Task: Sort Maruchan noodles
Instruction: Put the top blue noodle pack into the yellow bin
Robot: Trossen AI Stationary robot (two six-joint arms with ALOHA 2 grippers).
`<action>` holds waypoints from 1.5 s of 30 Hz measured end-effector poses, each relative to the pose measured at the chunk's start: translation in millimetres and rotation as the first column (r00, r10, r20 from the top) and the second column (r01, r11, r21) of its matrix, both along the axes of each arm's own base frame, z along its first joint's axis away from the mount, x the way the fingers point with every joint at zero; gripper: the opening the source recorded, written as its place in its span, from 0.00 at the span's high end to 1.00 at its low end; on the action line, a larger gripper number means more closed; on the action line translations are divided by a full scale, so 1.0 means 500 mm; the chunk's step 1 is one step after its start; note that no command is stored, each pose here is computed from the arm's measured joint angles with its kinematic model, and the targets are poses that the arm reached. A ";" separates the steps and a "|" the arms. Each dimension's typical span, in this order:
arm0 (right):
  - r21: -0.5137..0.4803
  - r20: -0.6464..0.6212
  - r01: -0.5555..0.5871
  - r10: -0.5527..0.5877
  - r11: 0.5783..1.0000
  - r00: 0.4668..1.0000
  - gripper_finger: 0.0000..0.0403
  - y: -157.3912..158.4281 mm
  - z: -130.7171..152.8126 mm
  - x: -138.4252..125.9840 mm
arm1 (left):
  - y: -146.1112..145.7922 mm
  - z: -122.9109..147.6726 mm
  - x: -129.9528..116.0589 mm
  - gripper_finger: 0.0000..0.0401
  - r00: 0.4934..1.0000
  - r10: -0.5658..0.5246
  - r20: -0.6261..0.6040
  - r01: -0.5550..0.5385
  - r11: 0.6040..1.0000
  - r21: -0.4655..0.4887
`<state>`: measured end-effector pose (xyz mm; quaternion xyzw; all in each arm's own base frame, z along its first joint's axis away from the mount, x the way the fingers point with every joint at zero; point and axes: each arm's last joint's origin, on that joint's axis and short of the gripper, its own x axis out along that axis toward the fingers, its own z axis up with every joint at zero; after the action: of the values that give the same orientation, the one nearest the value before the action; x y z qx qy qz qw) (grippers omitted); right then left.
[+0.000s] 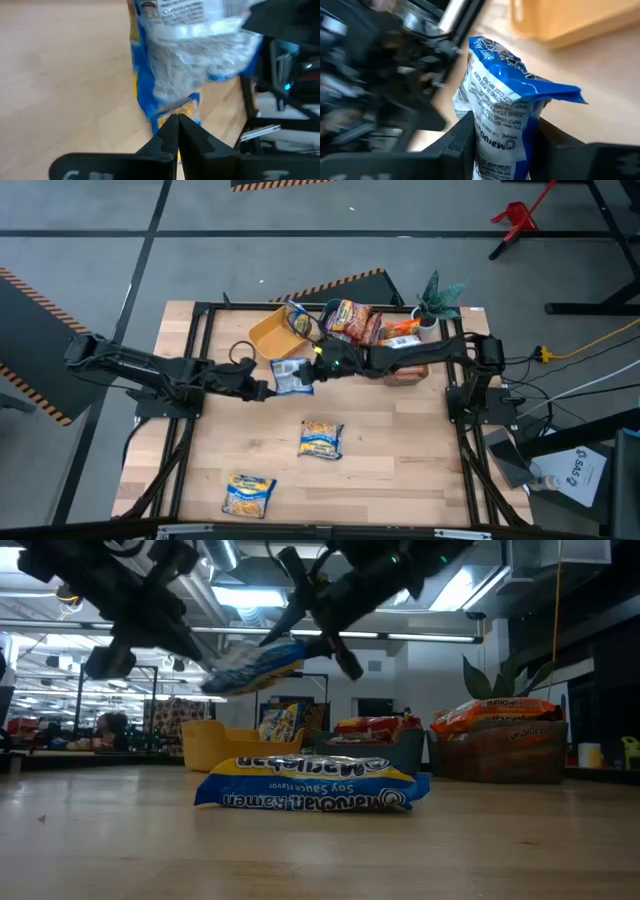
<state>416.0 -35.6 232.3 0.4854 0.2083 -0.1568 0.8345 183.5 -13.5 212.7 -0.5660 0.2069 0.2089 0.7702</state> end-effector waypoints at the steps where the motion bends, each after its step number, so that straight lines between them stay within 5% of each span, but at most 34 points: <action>1: -0.037 -0.035 -0.010 0.008 0.999 0.999 0.73 -0.008 0.014 0.002 | 0.001 0.006 -0.006 1.00 1.000 0.009 0.016 -0.009 1.000 0.003; 10: -0.393 -0.192 -0.011 -0.070 0.919 0.979 0.72 -0.122 0.172 0.000 | 0.011 0.025 -0.050 1.00 0.996 0.085 0.022 -0.086 0.995 0.045; 16: -0.464 -0.248 -0.045 -0.082 0.885 0.965 0.72 -0.218 0.208 0.016 | 0.011 0.024 -0.052 1.00 0.996 0.088 0.017 -0.089 0.995 0.048; 27: -0.411 -0.358 -0.140 -0.018 0.901 0.934 0.72 -0.315 0.132 0.073 | 0.012 0.018 -0.057 1.00 0.996 0.089 -0.024 -0.087 0.995 0.056; 45: -0.446 -0.498 -0.239 -0.018 0.862 0.867 0.72 -0.324 0.032 0.106 | 0.012 0.018 -0.057 1.00 0.995 0.097 -0.022 -0.096 0.994 0.057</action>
<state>469.3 -197.5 248.3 0.1874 0.3924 -0.2717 0.8585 155.2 -7.3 221.7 -0.5509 0.1827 0.2586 0.7722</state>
